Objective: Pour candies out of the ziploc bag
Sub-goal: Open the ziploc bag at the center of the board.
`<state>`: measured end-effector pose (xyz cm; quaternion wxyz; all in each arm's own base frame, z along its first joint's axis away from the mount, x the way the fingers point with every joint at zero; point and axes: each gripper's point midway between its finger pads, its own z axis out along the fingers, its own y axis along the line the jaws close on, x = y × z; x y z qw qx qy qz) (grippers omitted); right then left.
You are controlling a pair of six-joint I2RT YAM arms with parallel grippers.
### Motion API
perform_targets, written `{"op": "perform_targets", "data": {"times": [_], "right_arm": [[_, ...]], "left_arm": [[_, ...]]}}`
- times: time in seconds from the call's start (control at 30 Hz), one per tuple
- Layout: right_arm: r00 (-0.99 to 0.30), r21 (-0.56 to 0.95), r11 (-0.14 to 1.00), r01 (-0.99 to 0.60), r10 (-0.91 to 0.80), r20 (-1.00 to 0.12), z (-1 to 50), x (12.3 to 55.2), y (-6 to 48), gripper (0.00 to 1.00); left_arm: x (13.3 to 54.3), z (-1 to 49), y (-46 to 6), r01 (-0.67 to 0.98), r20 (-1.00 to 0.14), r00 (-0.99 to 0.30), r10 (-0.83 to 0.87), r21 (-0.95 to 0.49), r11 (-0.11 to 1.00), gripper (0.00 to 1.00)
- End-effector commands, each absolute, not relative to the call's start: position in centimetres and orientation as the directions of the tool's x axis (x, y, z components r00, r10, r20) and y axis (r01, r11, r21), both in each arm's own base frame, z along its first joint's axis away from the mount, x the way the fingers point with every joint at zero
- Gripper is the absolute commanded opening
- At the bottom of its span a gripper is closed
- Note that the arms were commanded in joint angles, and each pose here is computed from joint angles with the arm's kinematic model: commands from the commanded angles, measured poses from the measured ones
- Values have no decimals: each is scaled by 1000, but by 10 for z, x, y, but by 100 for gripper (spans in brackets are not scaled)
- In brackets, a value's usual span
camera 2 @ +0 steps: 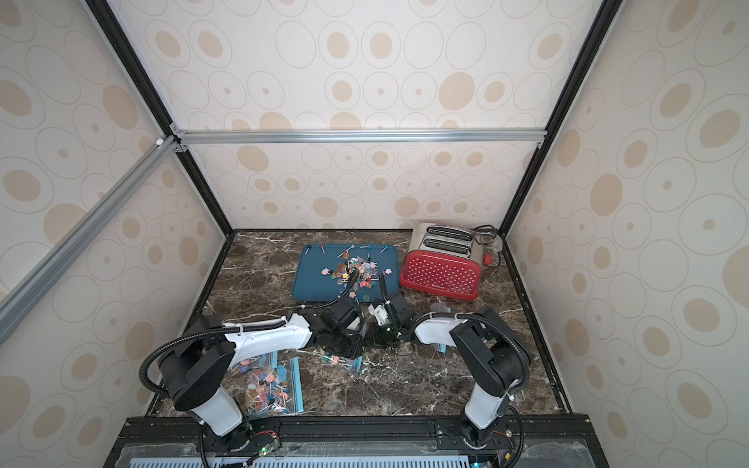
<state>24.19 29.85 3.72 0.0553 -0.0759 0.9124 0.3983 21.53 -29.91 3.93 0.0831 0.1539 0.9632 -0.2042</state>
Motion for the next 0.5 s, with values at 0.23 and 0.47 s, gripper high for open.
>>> {"op": "perform_targets", "data": {"times": [0.23,0.47], "right_arm": [[-982,704,686,-185,-109,-152,30,236,296,0],[-982,703,687,-186,-110,-152,30,236,295,0]], "left_arm": [[215,33,-288,324,-216,-941,263,-334,885,21],[216,34,-288,327,-220,-939,264,-332,885,11]]}}
